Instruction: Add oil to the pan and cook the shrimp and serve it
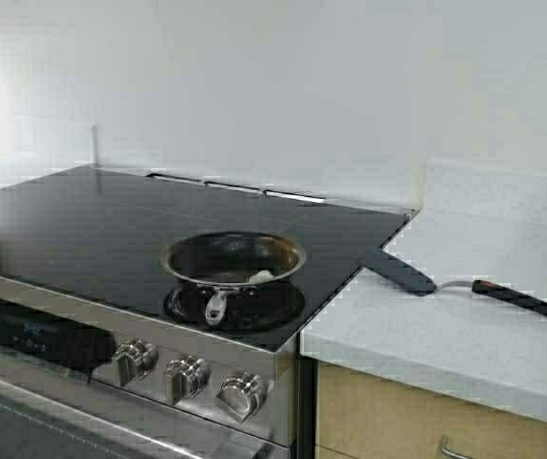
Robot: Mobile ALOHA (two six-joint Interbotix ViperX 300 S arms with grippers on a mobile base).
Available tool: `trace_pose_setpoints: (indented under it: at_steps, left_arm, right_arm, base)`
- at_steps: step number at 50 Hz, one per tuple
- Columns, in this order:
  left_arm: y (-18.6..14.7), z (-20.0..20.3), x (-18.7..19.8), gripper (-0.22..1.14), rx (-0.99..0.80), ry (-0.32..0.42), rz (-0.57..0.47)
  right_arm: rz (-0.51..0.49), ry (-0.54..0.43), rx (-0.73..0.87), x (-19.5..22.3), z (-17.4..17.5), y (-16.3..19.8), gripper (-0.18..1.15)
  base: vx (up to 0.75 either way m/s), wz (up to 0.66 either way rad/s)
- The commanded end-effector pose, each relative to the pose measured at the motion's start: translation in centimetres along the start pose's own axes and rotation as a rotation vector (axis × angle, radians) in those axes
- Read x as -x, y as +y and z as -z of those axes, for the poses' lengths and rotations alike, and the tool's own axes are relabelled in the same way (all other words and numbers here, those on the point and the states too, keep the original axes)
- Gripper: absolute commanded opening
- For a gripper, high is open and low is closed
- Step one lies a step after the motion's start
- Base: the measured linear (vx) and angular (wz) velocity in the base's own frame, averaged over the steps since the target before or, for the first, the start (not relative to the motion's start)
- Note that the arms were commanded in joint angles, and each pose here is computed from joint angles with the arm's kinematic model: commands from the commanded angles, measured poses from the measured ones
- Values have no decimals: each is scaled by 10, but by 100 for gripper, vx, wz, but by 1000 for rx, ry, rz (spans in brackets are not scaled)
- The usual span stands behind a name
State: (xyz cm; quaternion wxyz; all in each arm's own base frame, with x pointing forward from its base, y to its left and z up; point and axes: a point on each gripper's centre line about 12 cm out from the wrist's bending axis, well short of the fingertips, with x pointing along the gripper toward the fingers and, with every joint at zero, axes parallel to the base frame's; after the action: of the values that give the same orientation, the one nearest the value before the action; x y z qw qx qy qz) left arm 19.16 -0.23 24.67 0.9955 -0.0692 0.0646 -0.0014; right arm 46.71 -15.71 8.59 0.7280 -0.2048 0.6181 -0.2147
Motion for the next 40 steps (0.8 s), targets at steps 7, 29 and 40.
trace_pose_setpoints:
  at_steps: [7, 29, 40]
  left_arm:
    - [-1, -6, -1, 3, 2, -18, 1]
    - [-1, -7, 0, 3, 3, -21, 2]
    - [-1, -6, 0, 3, 5, -20, 3]
  right_arm:
    - [-61, -150, -114, 65, -28, -25, 96]
    - [-464, -575, -279, 221, -37, 30, 91]
    - [-614, -692, -301, 268, -15, 62, 49]
  base:
    - [0, 0]
    - [0, 0]
    - [0, 0]
